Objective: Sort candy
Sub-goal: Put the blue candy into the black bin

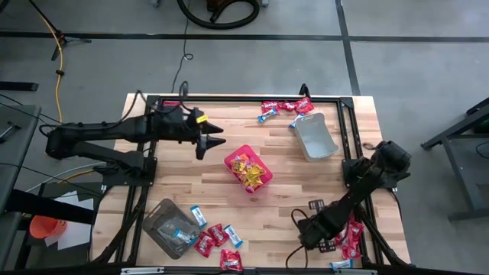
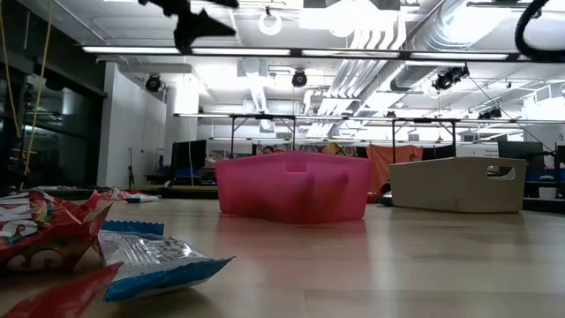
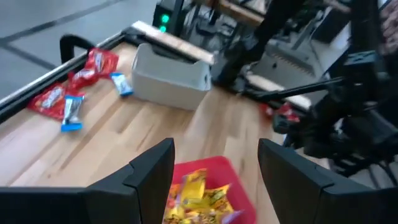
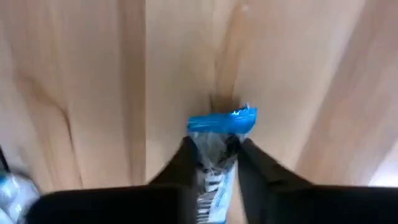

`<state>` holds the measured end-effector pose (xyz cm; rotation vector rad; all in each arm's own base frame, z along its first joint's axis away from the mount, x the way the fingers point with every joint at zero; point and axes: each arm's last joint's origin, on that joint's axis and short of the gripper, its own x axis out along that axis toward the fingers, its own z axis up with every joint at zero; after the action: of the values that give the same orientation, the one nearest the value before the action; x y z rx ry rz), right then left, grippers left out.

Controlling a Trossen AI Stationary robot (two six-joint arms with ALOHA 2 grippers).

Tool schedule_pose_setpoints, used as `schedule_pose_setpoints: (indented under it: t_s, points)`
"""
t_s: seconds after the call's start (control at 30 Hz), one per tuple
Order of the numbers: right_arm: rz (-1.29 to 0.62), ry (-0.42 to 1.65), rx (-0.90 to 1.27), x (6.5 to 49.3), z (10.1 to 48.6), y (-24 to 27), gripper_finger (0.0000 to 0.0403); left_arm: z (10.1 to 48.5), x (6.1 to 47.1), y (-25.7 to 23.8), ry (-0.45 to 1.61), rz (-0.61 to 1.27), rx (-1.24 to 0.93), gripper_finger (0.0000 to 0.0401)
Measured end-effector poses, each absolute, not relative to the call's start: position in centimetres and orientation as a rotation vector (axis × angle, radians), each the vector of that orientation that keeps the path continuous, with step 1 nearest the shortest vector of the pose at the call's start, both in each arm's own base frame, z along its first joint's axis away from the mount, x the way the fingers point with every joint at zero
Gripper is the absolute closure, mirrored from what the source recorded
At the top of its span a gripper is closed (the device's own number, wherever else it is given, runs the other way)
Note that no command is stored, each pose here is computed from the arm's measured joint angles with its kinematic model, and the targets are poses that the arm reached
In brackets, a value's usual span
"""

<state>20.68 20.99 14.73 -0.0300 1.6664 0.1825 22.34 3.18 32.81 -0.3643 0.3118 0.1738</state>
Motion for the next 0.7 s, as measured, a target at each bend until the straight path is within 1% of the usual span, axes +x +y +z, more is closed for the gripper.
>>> schedule_pose_setpoints:
  t_s: [0.03,0.13,0.2,0.27,0.43,0.57,0.7]
  points:
    - [0.178,1.656,-0.030,20.6,15.4,20.6,0.0380,33.4,22.0,3.1,0.288,0.170,-0.362,0.0183]
    - [0.121,1.605,-0.013,20.6,17.8,18.8,0.0370,35.1,20.6,3.0,0.208,0.173,-0.337,0.0183]
    - [0.080,1.547,0.004,20.5,19.8,17.3,0.0378,35.9,19.7,2.9,0.167,0.198,-0.313,0.0183]
    - [0.055,1.464,0.025,20.7,21.6,15.6,0.0394,36.4,18.9,2.9,0.134,0.233,-0.289,0.0183]
    - [-0.023,1.204,0.039,22.1,25.2,11.1,0.0396,37.1,17.8,3.0,0.090,0.286,-0.272,0.0183]
    - [0.042,1.021,0.018,24.2,26.5,9.0,0.0399,37.0,17.8,3.0,0.098,0.288,-0.284,0.0183]
    - [0.147,0.830,-0.031,27.2,26.8,8.8,0.0400,36.8,18.0,2.9,0.110,0.277,-0.286,0.0183]
